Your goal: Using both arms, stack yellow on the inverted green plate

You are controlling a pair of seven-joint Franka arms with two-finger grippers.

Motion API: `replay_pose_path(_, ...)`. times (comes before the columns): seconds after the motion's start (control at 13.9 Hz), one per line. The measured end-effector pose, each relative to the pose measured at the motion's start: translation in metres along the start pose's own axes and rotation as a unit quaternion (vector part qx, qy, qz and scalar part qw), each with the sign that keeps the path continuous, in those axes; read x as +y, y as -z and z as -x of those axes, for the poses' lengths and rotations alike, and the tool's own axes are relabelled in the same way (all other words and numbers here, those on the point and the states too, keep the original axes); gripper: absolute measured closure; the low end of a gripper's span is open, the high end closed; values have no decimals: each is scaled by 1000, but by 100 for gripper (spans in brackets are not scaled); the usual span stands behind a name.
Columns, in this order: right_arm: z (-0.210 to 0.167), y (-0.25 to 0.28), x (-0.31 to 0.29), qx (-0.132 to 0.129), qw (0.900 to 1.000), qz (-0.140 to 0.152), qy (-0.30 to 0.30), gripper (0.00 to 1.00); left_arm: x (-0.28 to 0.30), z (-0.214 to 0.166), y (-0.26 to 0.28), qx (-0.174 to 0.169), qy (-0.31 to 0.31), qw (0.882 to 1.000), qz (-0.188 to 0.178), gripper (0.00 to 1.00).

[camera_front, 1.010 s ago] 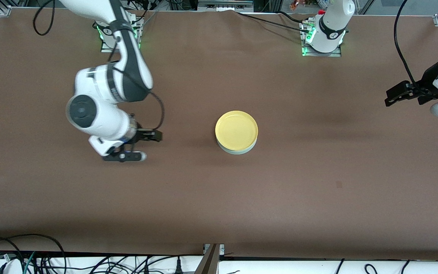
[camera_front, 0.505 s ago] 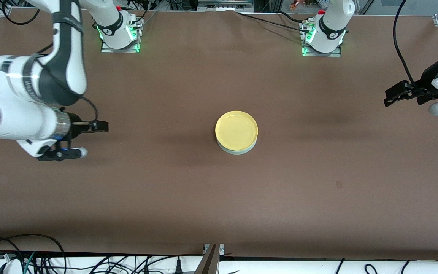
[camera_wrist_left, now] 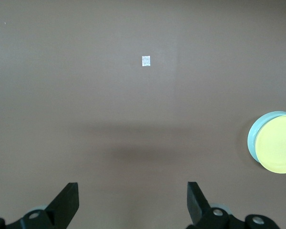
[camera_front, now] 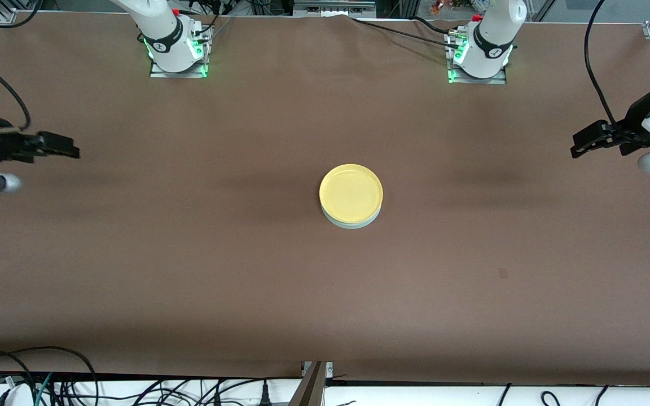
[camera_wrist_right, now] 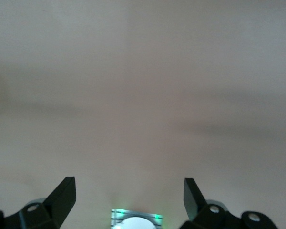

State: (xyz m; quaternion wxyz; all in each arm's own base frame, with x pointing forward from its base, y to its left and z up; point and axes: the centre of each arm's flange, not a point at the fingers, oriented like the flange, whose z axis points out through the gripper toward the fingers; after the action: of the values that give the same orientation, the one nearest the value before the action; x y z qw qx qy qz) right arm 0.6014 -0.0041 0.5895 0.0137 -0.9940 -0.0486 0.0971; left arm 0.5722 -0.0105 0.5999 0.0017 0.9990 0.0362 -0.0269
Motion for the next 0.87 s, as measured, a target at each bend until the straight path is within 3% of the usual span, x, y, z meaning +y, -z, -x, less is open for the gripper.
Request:
replay_pose_path(0.29, 45, 46, 18, 40, 999, 2, -8, 0, 1, 0, 0, 0, -1, 1000, 0, 0)
replay_pose_path(0.58, 75, 46, 16, 32, 999, -10, -37, 0, 1, -1, -1, 0, -1, 1000, 0, 0)
replay_pose_path(0.87, 79, 37, 13, 21, 998, -12, -59, 0, 1, -1, 0, 0, -1, 1000, 0, 0)
